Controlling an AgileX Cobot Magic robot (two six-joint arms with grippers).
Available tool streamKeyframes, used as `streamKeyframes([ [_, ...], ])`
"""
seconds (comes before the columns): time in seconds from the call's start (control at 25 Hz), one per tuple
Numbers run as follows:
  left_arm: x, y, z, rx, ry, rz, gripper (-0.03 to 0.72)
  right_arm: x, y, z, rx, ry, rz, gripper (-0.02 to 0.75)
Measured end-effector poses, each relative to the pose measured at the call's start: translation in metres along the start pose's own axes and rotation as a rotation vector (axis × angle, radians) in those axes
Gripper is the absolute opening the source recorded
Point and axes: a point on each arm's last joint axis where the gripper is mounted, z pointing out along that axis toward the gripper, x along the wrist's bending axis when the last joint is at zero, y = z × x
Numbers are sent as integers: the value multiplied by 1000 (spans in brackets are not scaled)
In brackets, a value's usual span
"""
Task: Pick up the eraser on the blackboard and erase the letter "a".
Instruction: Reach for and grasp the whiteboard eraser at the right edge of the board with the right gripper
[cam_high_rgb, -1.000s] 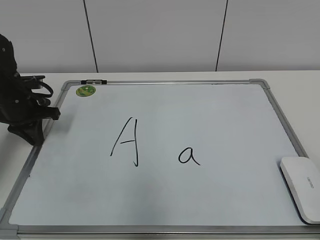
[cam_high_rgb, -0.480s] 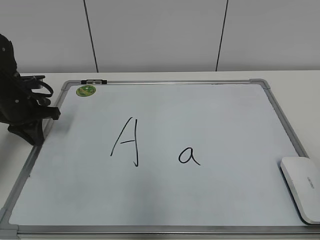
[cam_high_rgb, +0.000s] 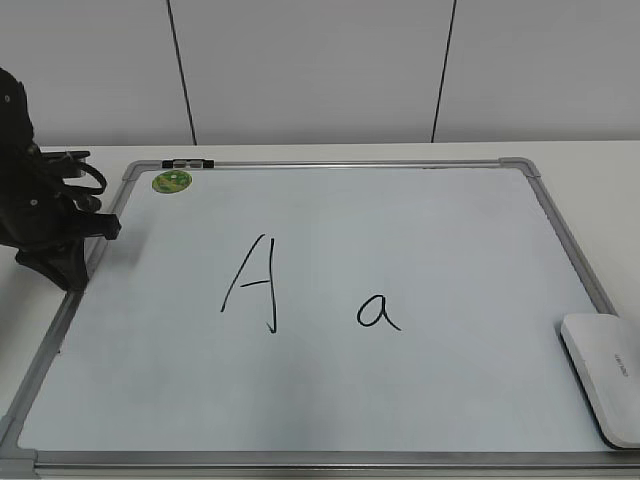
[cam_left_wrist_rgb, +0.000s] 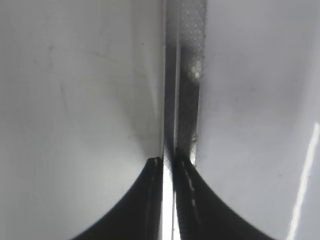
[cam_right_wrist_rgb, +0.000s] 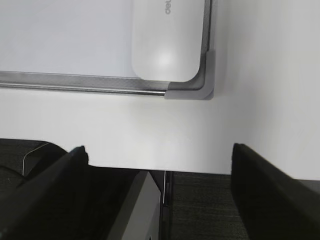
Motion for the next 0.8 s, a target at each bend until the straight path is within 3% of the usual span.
streamKeyframes([
  [0.44, 0, 0, 0, 1, -2, -1, 55, -8, 67, 51, 111, 17, 39, 671],
  [0.8, 0, 0, 0, 3, -3, -3, 55, -13, 90, 92, 211, 24, 63, 670],
])
